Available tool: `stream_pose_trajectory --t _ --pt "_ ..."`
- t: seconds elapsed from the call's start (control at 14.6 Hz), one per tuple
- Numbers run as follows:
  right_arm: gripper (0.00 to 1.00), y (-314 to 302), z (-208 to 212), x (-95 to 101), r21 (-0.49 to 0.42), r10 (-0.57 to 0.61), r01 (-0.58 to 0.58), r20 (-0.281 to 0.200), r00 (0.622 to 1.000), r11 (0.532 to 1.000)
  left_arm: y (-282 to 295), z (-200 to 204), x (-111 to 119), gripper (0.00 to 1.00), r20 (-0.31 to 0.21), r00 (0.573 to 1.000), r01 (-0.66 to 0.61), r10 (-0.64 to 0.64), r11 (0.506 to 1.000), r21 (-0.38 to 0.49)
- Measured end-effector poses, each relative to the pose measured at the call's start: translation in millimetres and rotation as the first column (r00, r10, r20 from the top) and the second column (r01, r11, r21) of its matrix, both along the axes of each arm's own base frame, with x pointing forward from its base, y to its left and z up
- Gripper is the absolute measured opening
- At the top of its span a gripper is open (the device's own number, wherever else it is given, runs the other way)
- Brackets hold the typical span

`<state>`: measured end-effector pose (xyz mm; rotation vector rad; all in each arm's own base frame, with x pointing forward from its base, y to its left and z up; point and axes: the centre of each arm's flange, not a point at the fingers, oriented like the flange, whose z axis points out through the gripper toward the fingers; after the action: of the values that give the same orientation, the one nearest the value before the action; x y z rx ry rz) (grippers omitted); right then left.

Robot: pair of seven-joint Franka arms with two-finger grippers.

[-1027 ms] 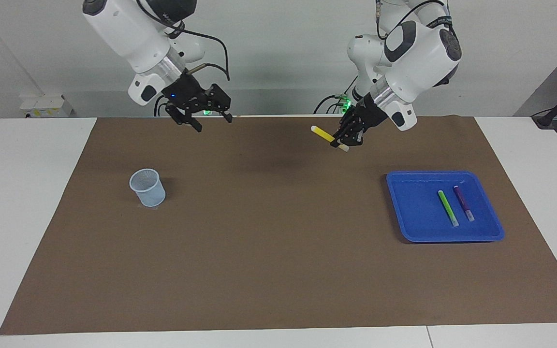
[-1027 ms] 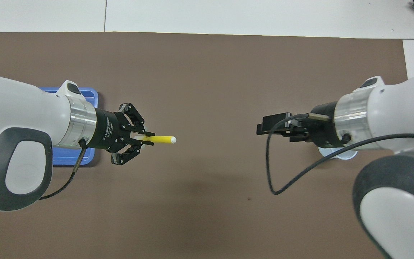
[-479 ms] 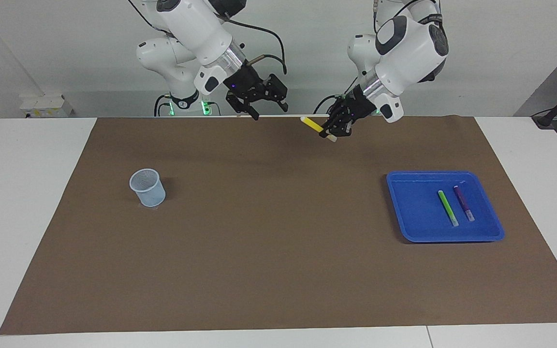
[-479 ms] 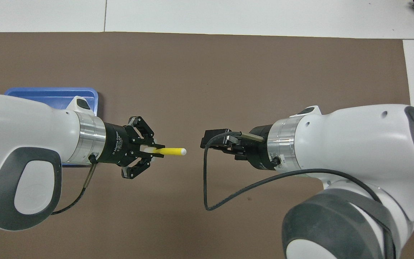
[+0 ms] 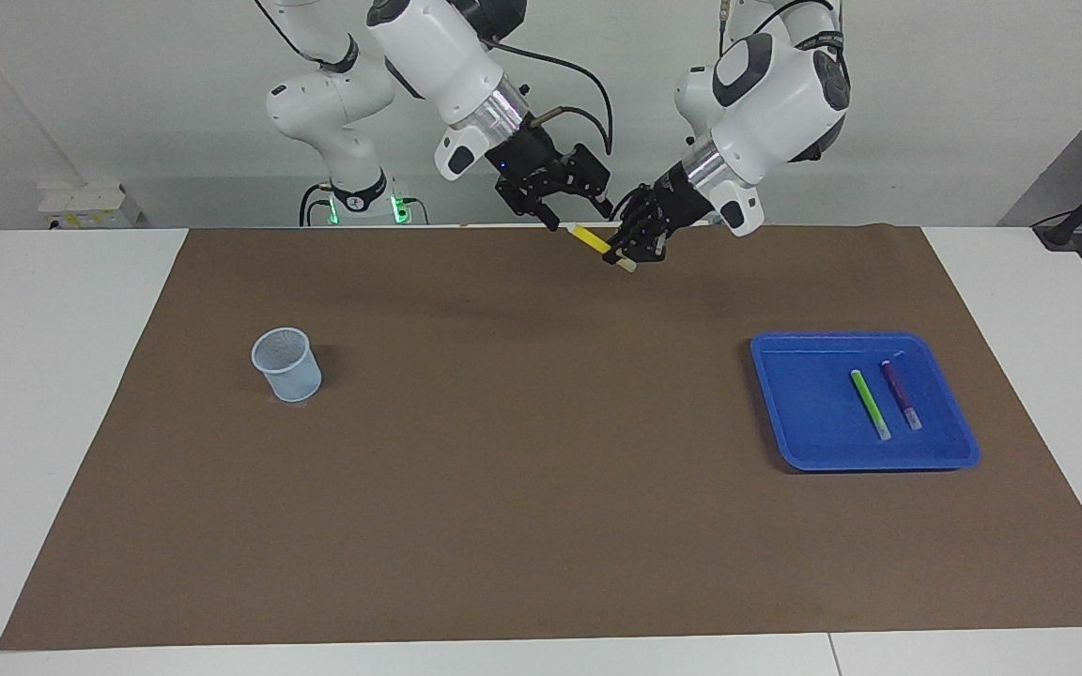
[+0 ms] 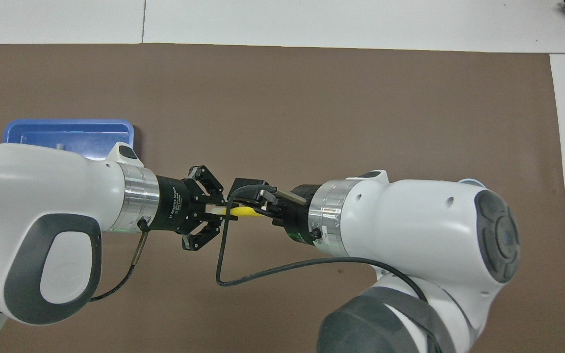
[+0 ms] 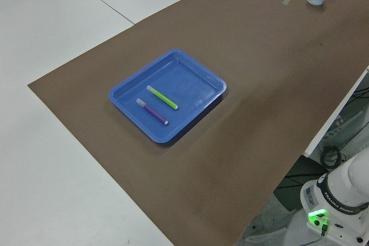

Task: Transfer and insert pens with both arms
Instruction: 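Grasp the yellow pen with the right gripper and open the left gripper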

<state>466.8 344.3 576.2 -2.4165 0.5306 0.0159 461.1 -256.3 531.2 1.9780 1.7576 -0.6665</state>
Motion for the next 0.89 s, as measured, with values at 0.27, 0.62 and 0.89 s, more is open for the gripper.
stream_pose_trajectory --t 0.27,0.62,0.89 --pt "0.8 0 -10 -1.2 -0.011 0.003 -0.003 -0.014 1.0 1.0 1 0 -2 0.17 -0.002 1.0 -0.004 0.004 1.0 -0.004" --pt "0.5 -1 -16 -2.4 -0.018 0.007 -0.007 -0.021 1.0 1.0 2 2 -3 0.17 0.0 1.0 -0.005 0.005 1.0 -0.005" --pt "0.21 0 -16 -3.7 -0.011 0.005 -0.005 -0.022 1.0 1.0 1 3 -4 0.17 -0.002 1.0 -0.004 0.004 1.0 -0.008"
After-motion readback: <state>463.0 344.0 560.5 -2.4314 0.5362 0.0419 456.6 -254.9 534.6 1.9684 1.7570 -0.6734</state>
